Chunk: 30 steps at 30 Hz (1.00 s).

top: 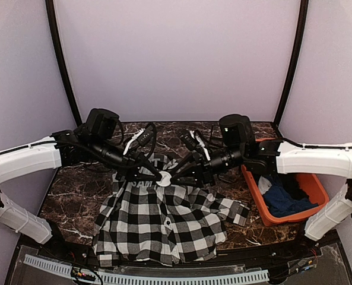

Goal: Pin the brooch onto the clothing
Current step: Pass from the right arm to the left

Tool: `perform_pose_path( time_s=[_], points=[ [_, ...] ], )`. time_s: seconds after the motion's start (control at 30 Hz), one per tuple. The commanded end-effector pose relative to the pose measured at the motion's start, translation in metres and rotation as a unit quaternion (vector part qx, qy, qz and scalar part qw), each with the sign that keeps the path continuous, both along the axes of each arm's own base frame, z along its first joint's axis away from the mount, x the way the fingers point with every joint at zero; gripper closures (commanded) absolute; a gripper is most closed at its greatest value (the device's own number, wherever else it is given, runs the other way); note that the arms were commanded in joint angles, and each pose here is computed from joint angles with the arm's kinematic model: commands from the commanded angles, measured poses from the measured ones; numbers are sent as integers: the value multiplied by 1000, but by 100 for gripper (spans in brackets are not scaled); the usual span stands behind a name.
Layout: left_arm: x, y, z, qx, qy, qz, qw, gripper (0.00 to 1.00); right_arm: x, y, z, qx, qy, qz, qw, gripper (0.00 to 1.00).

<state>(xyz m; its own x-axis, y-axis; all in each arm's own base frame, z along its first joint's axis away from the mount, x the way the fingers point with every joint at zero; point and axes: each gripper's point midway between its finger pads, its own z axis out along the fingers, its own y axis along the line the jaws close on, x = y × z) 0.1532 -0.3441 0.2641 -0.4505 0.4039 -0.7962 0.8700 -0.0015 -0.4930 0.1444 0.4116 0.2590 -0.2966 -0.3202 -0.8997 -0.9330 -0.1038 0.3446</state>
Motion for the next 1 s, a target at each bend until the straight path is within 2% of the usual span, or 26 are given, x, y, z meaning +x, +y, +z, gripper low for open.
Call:
perform_pose_path(
  time_s=[0.0, 0.27, 0.47, 0.6, 0.8, 0.83, 0.87, 0.9, 0.97],
  points=[
    [-4, -2, 8, -8, -4, -16, 1000, 99, 2, 4, 7, 8, 2, 6, 1000, 65],
    [-4, -5, 4, -7, -1, -19, 1000, 99, 3, 10, 10, 13, 19, 12, 1000, 74],
    [-4, -4, 4, -8, -5, -17, 1000, 99, 0, 11, 10, 14, 22, 24, 999, 92],
    [-4, -4, 4, -6, -7, -16, 1000, 99, -2, 10, 7, 12, 23, 30, 999, 100],
    [-4, -3, 4, -6, -10, -11, 1000, 99, -4, 9, 10, 15, 15, 32, 999, 100],
    [-3, -3, 3, -7, -7, -8, 1000, 95, -3, 8, 11, 16, 12, 29, 999, 100],
    [-3, -3, 5, -12, -11, -7, 1000, 82, -2, 7, 12, 17, 6, 24, 1000, 100],
    [-4, -3, 2, -11, -2, -5, 1000, 76, -1, 7, 15, 22, 0, 19, 1000, 100],
    [-5, -4, 2, -18, 7, -5, 1000, 71, 0, 5, 19, 32, -9, 12, 999, 100]
  ],
)
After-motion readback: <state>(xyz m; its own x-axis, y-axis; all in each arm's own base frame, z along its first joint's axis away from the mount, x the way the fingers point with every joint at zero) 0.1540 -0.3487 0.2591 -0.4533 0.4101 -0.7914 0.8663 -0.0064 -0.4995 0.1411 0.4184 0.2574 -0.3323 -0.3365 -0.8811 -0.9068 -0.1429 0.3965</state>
